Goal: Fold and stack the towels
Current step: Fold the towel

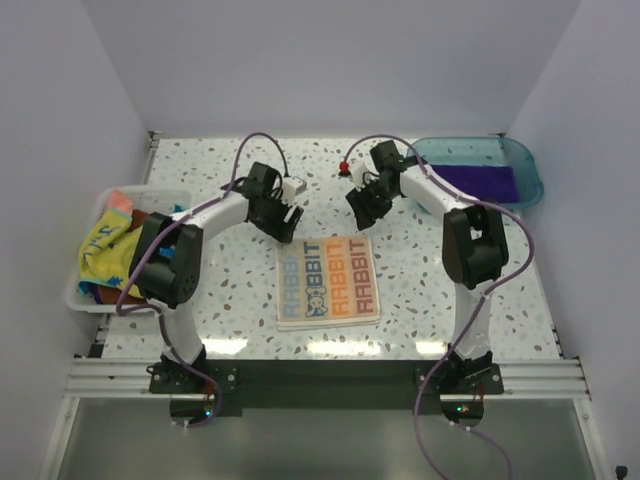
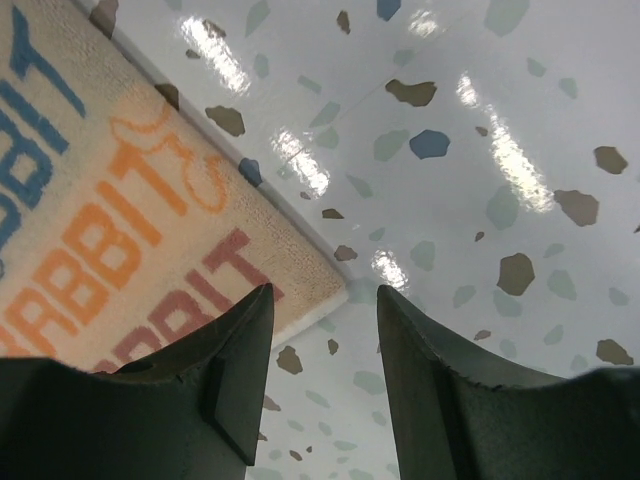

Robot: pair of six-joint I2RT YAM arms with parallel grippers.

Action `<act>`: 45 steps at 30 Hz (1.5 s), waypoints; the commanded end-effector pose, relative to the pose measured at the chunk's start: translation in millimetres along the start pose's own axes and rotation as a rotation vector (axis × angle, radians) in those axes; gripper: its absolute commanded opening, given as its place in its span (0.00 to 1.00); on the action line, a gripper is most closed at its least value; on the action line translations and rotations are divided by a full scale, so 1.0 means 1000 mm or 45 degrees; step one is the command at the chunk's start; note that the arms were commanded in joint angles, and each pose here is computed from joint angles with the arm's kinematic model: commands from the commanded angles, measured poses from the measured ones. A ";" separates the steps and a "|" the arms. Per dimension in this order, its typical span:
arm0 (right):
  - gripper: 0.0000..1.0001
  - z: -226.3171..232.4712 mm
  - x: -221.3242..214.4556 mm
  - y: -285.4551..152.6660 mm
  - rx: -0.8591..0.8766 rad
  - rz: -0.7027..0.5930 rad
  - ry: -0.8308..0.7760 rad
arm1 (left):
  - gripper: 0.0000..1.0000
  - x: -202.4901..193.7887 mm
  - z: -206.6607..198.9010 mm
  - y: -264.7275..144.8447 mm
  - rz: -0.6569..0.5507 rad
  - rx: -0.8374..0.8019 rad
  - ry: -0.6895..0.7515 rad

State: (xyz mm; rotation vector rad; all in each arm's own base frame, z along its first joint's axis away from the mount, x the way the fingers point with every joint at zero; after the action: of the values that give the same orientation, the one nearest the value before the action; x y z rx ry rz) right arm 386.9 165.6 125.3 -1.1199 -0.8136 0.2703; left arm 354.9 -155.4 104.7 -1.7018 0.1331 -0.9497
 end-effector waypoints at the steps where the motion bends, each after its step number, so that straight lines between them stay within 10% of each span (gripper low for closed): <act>1: 0.49 0.001 0.003 -0.001 0.077 0.044 -0.108 | 0.76 0.015 0.002 -0.007 -0.056 -0.085 0.102; 16: 0.43 -0.004 -0.018 0.032 0.119 0.175 -0.114 | 0.64 0.000 0.003 0.009 0.042 -0.111 0.093; 31: 0.00 -0.004 -0.043 0.059 0.118 0.328 -0.119 | 0.61 -0.014 0.002 0.014 0.103 -0.114 0.091; 45: 0.00 -0.003 -0.045 0.056 0.076 0.326 -0.128 | 0.40 -0.055 -0.001 0.028 0.283 -0.093 0.025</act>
State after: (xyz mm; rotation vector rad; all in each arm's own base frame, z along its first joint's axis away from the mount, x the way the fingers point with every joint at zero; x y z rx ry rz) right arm 384.1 167.7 79.4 -1.1145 -0.7974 0.4833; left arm 351.1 -151.1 79.9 -1.7185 0.2732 -0.9352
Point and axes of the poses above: each gripper's point midway between its finger pads, its own y axis out along the fingers, its own z axis along the line the jaws close on, x = y × z, the point moved 7 cm from there along -y, back along the fingers, and after that the axes turned 4 degrees about y, right-handed, at the moved point
